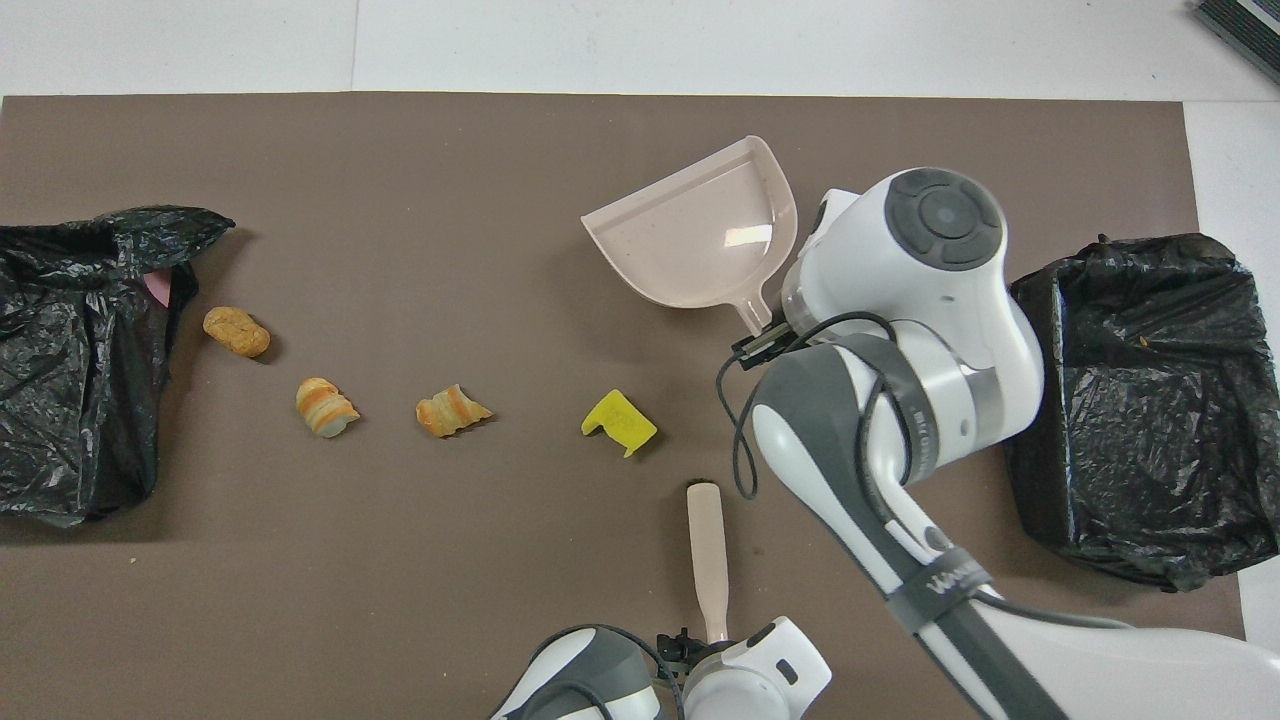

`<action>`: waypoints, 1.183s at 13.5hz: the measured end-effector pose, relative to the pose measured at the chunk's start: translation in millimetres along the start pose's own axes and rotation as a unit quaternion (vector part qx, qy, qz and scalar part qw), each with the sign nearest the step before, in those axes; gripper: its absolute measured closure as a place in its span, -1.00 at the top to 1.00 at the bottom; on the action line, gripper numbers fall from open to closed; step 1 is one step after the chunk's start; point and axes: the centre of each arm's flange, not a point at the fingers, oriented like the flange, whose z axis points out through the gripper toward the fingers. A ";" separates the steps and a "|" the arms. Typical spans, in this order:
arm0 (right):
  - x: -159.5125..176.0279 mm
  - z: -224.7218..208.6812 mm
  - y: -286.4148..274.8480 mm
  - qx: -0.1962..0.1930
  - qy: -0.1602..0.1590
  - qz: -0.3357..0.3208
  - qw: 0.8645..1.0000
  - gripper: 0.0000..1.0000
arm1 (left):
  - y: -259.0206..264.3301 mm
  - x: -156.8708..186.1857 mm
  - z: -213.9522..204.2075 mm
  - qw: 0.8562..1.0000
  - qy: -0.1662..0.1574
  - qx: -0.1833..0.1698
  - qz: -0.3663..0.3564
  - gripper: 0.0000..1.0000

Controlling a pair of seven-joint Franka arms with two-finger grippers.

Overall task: Sweep and dump trash in bin
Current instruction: 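Lift the dustpan with the right gripper while the left gripper lifts the brush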

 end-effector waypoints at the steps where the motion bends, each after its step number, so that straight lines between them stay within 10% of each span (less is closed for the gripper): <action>1: -11.5 -10.7 17.4 0.003 -0.009 -0.027 1.000 -0.37 | -0.2 -0.1 -0.1 1.000 -0.001 0.002 -0.001 0.67; 6: -57.1 -28.4 99.6 -0.021 -0.065 -0.220 0.973 -0.37 | -0.4 -2.9 -4.6 1.000 -0.007 0.013 0.001 -0.48; 16: -60.7 11.0 70.1 -0.051 -0.142 -0.424 0.893 -0.37 | -97.6 73.0 -81.7 0.991 -0.026 0.073 -0.112 -0.48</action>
